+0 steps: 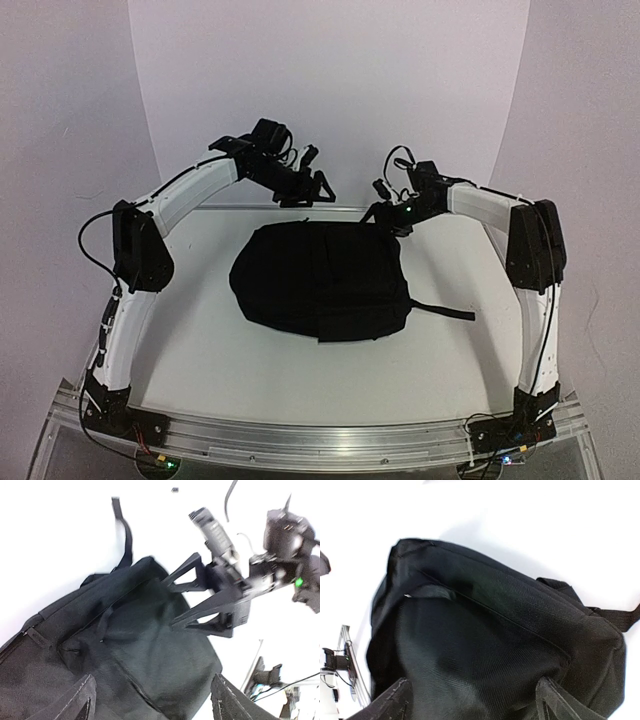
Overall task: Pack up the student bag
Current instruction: Zip the student bag at the center of the board.
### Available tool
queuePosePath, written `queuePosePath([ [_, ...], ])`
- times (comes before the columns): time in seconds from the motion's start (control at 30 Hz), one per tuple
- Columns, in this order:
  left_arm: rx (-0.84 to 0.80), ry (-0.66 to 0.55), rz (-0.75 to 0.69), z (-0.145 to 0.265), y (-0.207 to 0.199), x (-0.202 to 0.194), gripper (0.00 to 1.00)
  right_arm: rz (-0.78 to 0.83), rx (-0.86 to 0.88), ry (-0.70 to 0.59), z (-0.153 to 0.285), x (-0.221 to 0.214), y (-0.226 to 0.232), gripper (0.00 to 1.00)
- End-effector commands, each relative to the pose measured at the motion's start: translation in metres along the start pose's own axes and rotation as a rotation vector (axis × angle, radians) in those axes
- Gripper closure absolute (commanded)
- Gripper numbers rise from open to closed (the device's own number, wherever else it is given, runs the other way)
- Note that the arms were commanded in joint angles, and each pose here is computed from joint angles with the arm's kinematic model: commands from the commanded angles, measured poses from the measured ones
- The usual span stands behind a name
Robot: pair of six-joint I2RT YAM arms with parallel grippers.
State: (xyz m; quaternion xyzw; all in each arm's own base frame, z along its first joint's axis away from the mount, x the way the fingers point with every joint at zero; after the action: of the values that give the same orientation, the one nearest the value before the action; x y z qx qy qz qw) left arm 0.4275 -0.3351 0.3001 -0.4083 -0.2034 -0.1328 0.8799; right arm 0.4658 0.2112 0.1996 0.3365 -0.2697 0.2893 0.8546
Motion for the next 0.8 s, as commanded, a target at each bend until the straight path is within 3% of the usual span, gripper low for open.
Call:
queuePosePath([
  [0.0,0.017,0.040,-0.052,-0.003,0.011,-0.003,0.24,-0.025,0.042,0.040,-0.003,-0.014,0.003,0.20],
  [0.57,0.017,0.089,-0.094,-0.010,0.019,-0.014,0.41,0.073,0.238,0.227,-0.006,-0.088,0.113,0.24],
  [0.77,-0.040,0.151,-0.179,-0.012,0.013,-0.026,0.44,0.108,0.225,0.232,0.006,-0.092,0.121,0.21],
])
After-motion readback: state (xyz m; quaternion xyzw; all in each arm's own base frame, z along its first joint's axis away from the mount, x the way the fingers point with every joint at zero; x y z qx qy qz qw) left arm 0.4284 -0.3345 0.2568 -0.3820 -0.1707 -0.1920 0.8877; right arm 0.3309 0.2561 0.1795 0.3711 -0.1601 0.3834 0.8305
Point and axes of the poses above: each gripper's point midway between its finger pads, its own z axis back along the fingers, its own y axis along the line the jaws close on, x = y × z, the point moved 10 cm from there along z, back along the fingers, and after that the axes turned 11 degrees about z, right-handed, at the moved point
